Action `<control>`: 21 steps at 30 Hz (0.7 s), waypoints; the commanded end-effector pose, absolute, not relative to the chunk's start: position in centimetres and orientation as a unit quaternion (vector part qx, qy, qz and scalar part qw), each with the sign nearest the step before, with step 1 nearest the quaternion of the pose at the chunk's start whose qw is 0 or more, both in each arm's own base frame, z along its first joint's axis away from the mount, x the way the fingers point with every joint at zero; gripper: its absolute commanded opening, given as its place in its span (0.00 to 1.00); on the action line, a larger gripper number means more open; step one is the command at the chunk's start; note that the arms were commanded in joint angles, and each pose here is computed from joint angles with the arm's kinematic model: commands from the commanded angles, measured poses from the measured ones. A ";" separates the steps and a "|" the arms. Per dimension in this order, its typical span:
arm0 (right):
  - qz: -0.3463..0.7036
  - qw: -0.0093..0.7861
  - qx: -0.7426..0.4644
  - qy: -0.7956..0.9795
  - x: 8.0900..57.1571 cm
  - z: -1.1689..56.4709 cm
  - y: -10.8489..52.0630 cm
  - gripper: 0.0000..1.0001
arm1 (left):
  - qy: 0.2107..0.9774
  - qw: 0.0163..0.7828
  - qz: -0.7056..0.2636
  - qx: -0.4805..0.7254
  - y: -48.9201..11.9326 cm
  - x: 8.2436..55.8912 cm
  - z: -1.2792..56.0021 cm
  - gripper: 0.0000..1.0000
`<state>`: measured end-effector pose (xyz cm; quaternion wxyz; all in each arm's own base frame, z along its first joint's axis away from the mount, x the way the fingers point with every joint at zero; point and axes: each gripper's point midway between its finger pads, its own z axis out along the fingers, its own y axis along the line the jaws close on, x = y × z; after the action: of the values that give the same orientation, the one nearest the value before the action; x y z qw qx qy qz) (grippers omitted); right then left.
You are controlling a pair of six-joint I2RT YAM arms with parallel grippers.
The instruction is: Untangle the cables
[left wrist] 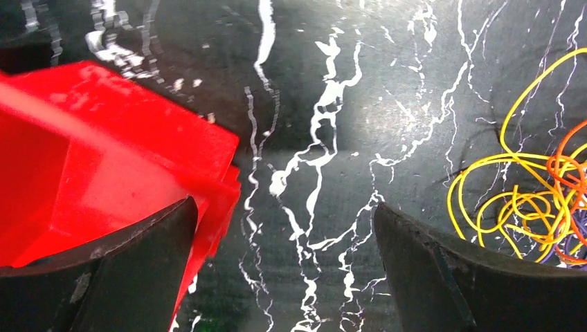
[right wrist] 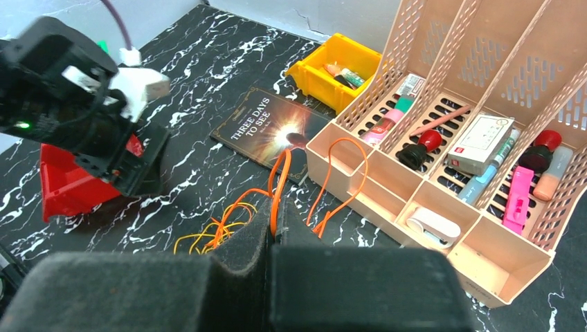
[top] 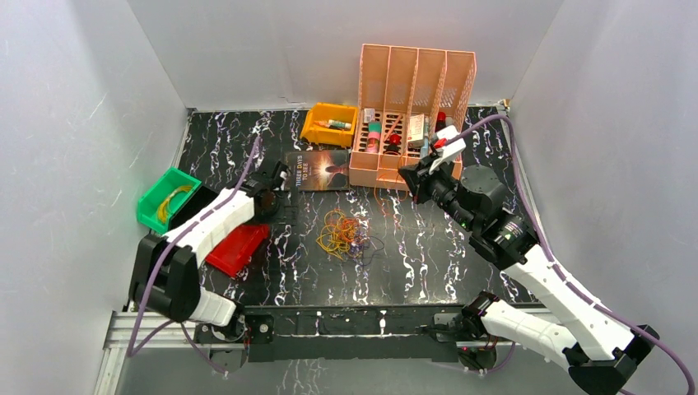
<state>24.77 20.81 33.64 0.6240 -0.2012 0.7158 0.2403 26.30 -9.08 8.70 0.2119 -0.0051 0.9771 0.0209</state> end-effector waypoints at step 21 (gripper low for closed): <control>0.273 0.606 -0.183 0.725 23.3 32.3 20.7 0.00 | 0.965 0.207 -0.131 0.098 -19.5 39.9 6.0 0.98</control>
<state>23.81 21.00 31.91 0.6011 -0.1928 0.7292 0.2641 37.48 -17.65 4.33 0.1882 0.0779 0.9741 -0.0981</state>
